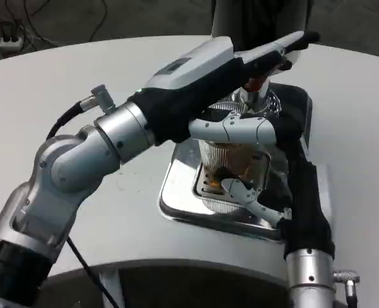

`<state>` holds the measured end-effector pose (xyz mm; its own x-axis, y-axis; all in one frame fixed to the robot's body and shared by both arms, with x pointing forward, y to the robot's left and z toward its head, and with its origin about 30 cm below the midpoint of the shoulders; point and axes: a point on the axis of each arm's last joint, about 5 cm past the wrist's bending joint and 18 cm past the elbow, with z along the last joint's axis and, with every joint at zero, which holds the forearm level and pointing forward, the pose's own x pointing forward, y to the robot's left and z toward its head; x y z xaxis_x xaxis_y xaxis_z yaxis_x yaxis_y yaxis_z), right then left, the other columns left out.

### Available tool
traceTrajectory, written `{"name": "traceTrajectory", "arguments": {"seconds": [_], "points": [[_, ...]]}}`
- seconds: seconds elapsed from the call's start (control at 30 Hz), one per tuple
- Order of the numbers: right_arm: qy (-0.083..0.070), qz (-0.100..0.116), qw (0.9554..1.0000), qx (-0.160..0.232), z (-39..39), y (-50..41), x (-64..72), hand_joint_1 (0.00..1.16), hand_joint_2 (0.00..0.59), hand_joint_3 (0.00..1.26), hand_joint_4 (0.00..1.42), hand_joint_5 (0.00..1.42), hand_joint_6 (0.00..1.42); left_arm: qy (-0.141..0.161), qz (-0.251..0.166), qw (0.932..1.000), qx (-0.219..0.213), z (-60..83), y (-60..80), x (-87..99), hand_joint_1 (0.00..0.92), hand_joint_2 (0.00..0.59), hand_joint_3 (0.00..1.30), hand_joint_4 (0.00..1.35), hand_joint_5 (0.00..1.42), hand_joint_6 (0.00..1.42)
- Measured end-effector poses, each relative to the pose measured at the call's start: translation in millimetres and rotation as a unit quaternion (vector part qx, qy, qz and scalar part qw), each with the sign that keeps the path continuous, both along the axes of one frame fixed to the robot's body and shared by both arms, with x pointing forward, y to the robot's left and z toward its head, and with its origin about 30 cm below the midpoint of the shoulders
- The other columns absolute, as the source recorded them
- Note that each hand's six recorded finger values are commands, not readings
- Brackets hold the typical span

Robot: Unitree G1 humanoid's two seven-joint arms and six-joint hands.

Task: Grasp the cup under the faucet to collect the drink, then remove the cup.

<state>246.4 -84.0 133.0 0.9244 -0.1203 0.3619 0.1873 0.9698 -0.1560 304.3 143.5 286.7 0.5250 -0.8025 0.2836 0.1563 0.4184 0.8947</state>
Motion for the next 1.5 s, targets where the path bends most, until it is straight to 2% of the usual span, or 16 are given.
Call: {"name": "traceTrajectory", "arguments": {"seconds": [0.1,0.3,0.4,0.5,0.63,0.77,0.9,1.07,1.3,1.5], "points": [[-0.003,0.001,1.0,0.001,0.4,3.5,3.3,0.89,0.165,0.1,0.13,0.15,0.24,0.0,0.0,1.0,0.0,0.0,-0.1,0.1,0.0,0.038,0.05,0.05,0.15,0.09],[0.009,0.007,0.9999,0.0,-3.5,9.6,10.2,0.88,0.154,0.09,0.1,0.13,0.21,0.0,0.001,1.0,0.001,0.5,0.0,0.5,0.0,0.038,0.05,0.05,0.15,0.09],[0.009,0.011,0.9999,-0.002,-1.3,12.2,15.6,0.87,0.151,0.07,0.08,0.09,0.18,0.0,0.001,1.0,0.002,0.9,-0.1,0.9,0.0,0.039,0.05,0.05,0.15,0.09],[0.006,0.014,0.9999,-0.001,1.3,12.2,18.4,0.86,0.149,0.06,0.06,0.06,0.15,0.0,0.002,1.0,0.003,1.3,-0.3,1.4,0.0,0.04,0.05,0.05,0.15,0.09],[0.013,0.023,0.9996,-0.008,0.8,9.8,22.1,0.84,0.135,0.01,0.0,0.01,0.13,-0.002,0.006,0.9999,0.01,1.9,-0.7,2.7,0.0,0.041,0.05,0.05,0.15,0.09],[0.01,0.028,0.9994,-0.015,2.8,7.8,24.9,0.8,0.142,0.0,0.0,0.0,0.08,-0.001,0.007,0.9999,0.011,1.5,-0.7,3.5,0.0,0.041,0.05,0.05,0.15,0.09],[0.015,0.039,0.9988,-0.024,3.9,9.5,29.0,0.79,0.143,0.0,0.0,0.0,0.06,-0.003,0.008,0.9999,0.014,2.9,-1.0,4.9,0.0,0.045,0.05,0.05,0.15,0.09],[0.017,0.043,0.9986,-0.027,4.7,11.3,32.3,0.78,0.141,0.0,0.0,0.0,0.05,-0.003,0.009,0.9998,0.015,3.1,-0.8,6.0,0.0,0.047,0.05,0.05,0.15,0.09],[0.015,0.039,0.9986,-0.032,6.8,13.9,36.3,0.78,0.142,0.0,0.0,0.0,0.05,-0.002,0.01,0.9998,0.016,3.5,-0.4,7.6,0.0,0.047,0.05,0.05,0.15,0.09],[0.012,0.022,0.9986,-0.047,8.5,17.3,38.6,0.79,0.146,0.0,0.0,0.0,0.05,-0.001,0.011,0.9998,0.016,3.4,-0.1,8.3,0.0,0.049,0.05,0.05,0.15,0.09]]}}
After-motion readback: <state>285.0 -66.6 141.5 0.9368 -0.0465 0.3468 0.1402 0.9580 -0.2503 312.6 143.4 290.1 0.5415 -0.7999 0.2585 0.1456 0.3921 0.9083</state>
